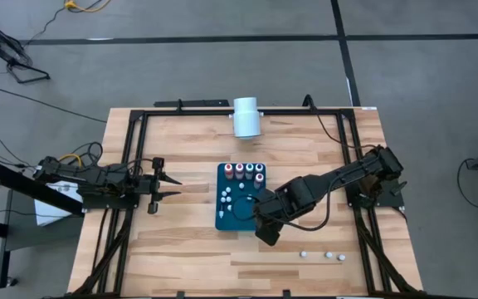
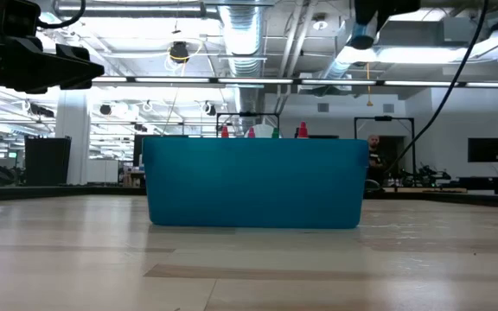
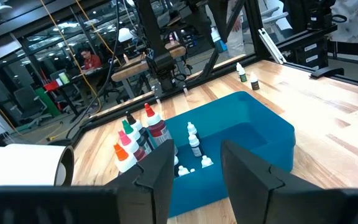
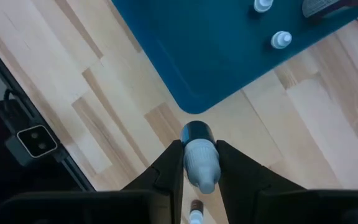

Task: Pick & Place food coloring
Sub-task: Put the small blue food coloring bottle into the blue bin

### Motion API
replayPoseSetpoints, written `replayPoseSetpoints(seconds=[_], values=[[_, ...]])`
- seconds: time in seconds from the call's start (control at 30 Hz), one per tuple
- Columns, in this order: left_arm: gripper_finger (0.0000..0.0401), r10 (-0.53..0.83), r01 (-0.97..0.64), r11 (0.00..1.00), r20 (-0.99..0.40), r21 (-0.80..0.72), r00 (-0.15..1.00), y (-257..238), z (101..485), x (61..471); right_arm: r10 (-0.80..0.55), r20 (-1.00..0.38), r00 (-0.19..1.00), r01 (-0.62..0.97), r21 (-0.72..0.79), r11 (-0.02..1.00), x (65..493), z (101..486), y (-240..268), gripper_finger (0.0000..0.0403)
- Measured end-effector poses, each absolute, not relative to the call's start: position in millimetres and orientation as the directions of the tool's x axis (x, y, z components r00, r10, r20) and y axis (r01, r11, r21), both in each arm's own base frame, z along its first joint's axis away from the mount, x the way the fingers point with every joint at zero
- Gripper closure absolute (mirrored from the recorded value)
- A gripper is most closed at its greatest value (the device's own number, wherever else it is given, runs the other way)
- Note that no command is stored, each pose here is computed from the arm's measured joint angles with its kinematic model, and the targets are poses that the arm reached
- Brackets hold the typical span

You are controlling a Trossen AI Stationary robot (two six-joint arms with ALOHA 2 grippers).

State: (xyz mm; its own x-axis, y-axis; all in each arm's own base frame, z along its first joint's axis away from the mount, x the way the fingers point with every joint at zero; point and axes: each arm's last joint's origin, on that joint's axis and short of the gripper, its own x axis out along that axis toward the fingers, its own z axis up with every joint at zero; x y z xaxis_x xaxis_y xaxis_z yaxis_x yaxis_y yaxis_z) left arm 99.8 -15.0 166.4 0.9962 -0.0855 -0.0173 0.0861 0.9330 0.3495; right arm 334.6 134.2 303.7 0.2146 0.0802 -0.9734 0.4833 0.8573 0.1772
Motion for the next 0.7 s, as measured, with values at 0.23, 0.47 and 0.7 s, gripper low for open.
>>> replayPoseSetpoints(seconds=[0.23, 0.47, 0.7], values=[[0.0278, -0.086, 0.086, 0.933, -0.017, 0.349, 0.996, -15, 166, 100, 0.079, -0.971, 0.224, 0.452, 0.175, 0.875, 341, 301, 129, 0.0331], [0.0278, -0.086, 0.087, 0.933, -0.017, 0.350, 0.996, -15, 166, 100, 0.089, -0.961, 0.263, 0.349, 0.180, 0.920, 355, 293, 124, 0.0331], [0.0278, -0.086, 0.087, 0.933, -0.018, 0.350, 0.996, -15, 166, 100, 0.095, -0.945, 0.314, 0.129, 0.141, 0.981, 369, 286, 119, 0.0331]])
